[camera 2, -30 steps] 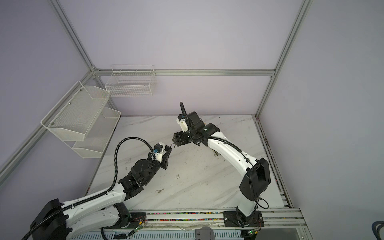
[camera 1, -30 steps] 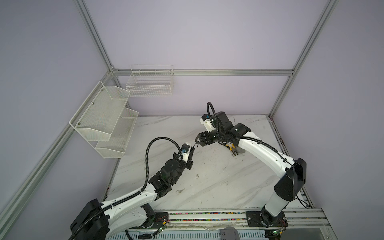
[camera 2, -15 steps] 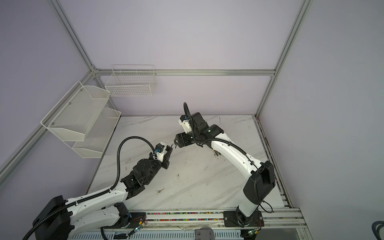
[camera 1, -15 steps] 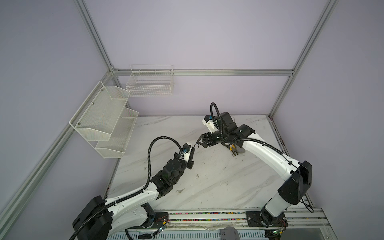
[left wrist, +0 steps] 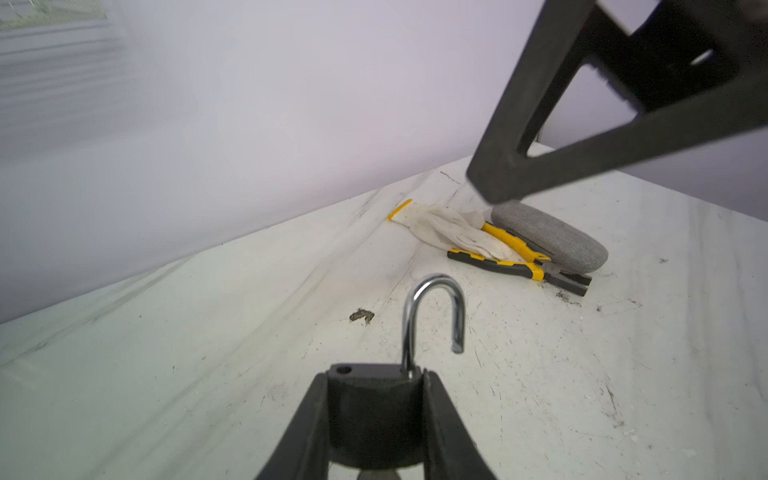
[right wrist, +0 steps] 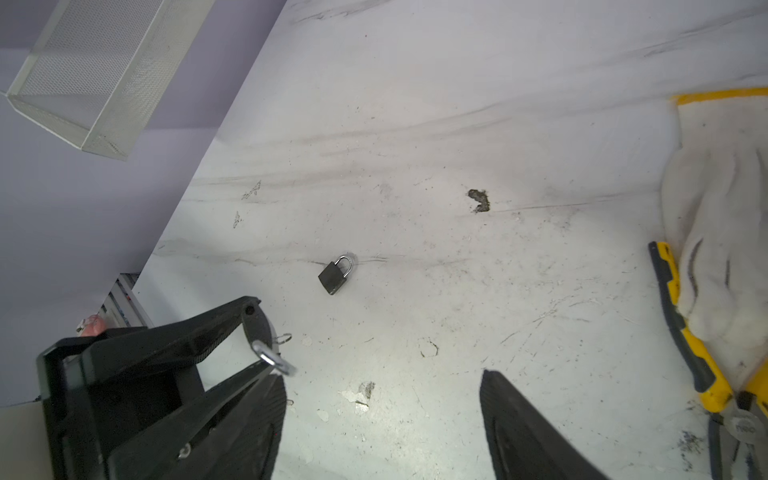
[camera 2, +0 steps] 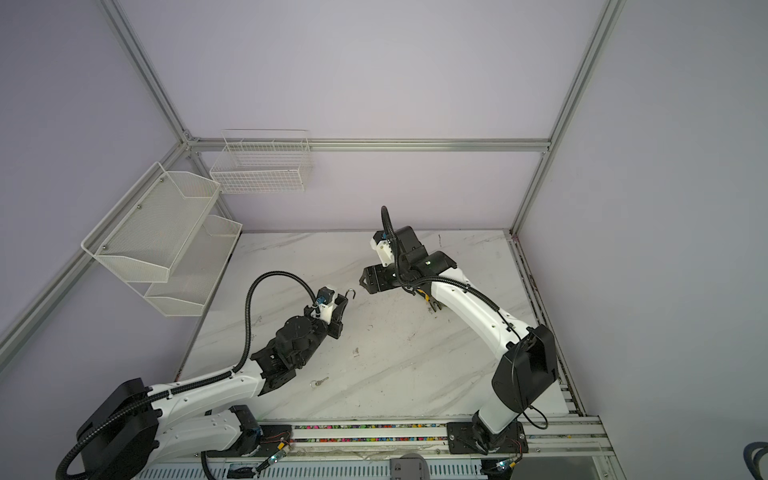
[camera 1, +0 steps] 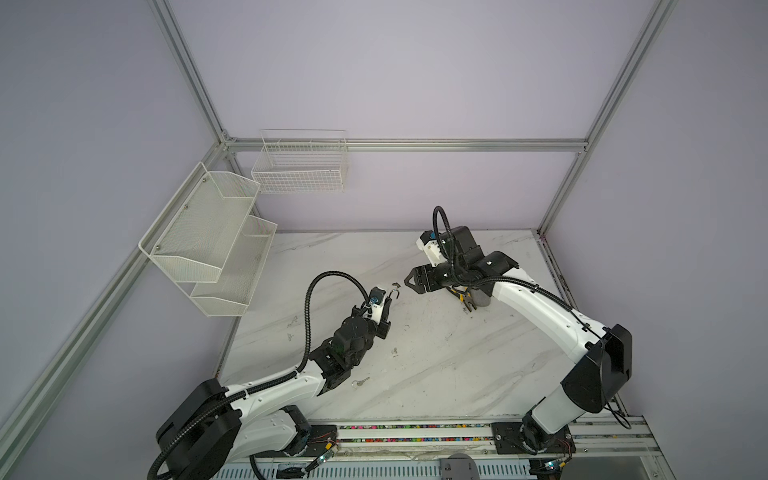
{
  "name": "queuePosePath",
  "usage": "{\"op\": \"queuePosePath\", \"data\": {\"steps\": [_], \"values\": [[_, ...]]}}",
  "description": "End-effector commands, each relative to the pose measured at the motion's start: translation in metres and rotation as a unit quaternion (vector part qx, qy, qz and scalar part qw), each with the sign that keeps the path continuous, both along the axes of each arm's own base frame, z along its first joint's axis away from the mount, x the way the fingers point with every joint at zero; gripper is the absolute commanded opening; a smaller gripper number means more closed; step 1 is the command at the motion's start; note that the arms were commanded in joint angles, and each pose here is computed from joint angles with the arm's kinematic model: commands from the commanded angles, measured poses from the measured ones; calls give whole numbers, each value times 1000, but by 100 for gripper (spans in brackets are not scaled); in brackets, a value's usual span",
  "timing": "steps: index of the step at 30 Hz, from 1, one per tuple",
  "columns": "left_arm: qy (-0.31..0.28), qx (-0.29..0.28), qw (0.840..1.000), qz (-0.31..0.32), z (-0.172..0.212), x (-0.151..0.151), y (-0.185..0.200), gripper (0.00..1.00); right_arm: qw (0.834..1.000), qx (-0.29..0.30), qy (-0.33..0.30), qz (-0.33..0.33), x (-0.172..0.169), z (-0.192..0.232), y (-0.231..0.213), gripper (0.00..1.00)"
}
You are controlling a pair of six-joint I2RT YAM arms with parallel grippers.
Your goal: Unlock with the key
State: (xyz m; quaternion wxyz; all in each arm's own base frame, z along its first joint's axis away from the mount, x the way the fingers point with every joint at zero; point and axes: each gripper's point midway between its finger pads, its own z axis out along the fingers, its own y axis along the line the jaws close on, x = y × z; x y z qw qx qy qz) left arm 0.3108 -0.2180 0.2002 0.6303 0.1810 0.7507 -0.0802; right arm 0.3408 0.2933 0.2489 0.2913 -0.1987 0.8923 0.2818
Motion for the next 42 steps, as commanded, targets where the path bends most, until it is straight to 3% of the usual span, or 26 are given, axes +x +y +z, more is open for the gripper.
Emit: {"op": "queuePosePath", "data": {"steps": [1,8,14,18,29,37,39,42], "values": [[15,-51,997,51,30,23,-7,0,998,16,-31,-51,15,13,-22,77],[155,-28,981,113,-23,54,-24,0,990,28,-39,-134,26,-2,-56,77],[271,-19,946,177,-67,86,-23,0,986,16,-37,-165,24,-19,-71,77],[324,-49,925,192,-89,104,-26,0,982,5,-38,-183,23,-24,-84,77],[402,-50,881,242,-127,122,-19,0,982,8,-38,-185,21,-28,-93,78],[425,-42,867,257,-144,121,-19,0,984,12,-34,-177,20,-30,-89,78],[428,-44,865,259,-144,119,-18,7,984,12,-34,-175,19,-29,-89,78],[429,-50,864,257,-142,118,-19,27,983,4,-36,-178,20,-31,-92,78]]}}
